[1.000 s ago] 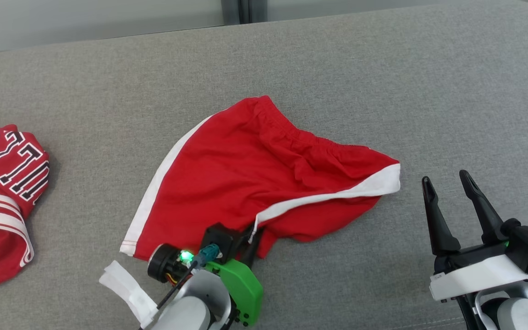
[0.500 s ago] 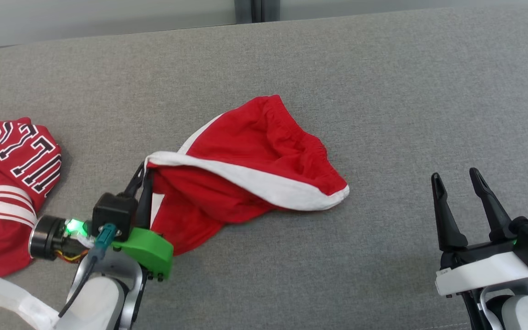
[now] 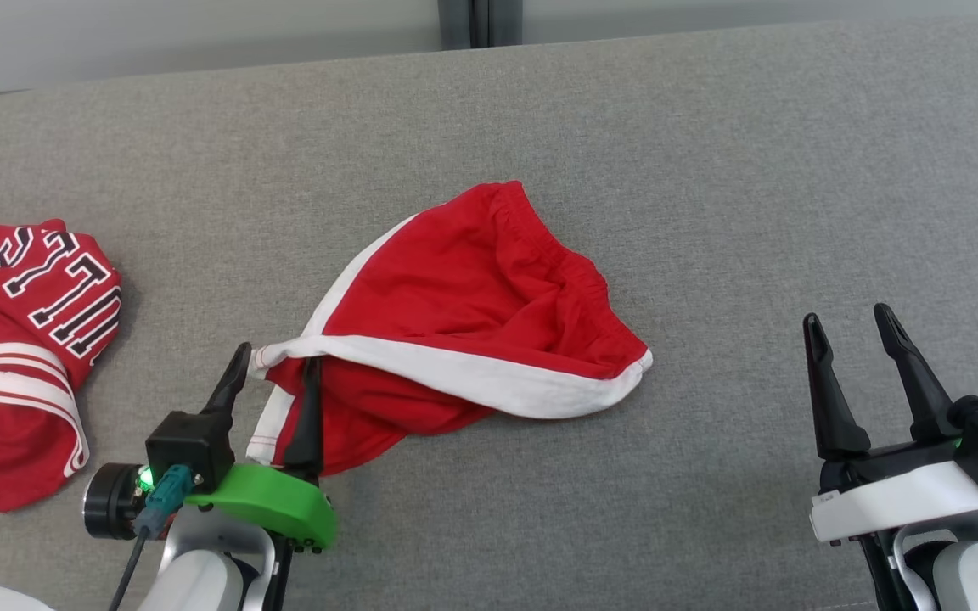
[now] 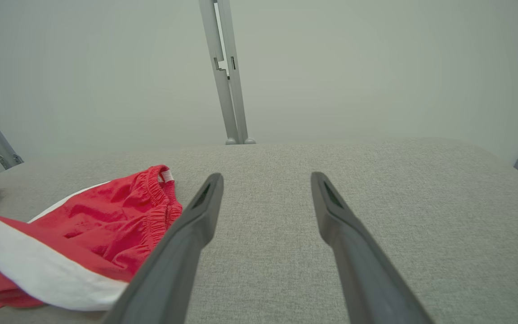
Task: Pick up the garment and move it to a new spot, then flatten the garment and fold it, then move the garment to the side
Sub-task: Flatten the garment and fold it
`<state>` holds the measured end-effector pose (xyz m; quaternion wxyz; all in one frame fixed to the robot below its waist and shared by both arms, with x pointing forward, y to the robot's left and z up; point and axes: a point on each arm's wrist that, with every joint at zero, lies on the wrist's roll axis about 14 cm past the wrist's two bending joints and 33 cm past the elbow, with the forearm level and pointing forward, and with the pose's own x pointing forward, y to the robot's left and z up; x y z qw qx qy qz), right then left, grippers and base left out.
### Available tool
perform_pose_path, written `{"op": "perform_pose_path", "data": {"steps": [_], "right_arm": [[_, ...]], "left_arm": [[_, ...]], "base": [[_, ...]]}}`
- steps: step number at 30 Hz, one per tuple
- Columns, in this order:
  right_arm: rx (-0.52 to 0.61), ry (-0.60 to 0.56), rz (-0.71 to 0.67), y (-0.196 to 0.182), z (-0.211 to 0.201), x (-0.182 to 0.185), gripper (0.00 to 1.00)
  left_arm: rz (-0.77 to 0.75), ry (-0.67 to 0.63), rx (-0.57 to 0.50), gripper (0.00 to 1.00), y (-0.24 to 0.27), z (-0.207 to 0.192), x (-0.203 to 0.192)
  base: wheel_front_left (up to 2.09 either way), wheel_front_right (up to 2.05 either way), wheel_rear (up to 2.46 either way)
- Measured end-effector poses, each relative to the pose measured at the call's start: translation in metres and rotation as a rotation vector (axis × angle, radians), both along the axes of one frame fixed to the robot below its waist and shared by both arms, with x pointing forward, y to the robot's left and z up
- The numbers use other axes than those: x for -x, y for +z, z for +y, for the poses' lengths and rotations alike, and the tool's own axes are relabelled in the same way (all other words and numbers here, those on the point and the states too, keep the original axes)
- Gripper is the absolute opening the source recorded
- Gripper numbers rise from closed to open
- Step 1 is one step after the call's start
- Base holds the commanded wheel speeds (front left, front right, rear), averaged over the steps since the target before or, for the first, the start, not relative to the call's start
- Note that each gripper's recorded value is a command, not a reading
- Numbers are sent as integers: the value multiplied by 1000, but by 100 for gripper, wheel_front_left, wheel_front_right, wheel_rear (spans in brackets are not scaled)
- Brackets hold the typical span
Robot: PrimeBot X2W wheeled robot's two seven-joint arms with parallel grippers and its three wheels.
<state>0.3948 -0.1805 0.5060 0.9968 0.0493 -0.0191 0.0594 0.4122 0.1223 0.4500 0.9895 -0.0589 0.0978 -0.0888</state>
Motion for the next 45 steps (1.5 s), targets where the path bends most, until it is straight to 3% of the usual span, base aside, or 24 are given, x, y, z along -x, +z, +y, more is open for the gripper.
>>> {"op": "perform_pose_path", "data": {"steps": [13, 30, 35, 45], "right_arm": [[10, 37, -44, 23, 11, 13, 100], [12, 33, -36, 24, 10, 19, 100], [11, 36, -24, 20, 11, 17, 100], [7, 41, 41, -3, 11, 5, 100]], "left_arm": [[-249, 101, -10, 100, 69, 35, 12], [-190, 93, -39, 100, 54, 38, 21], [-117, 50, -35, 100, 41, 30, 16], [277, -40, 50, 100, -38, 8, 12]], "base": [[0, 0, 0], [0, 0, 0], [0, 0, 0], [0, 0, 0]]}}
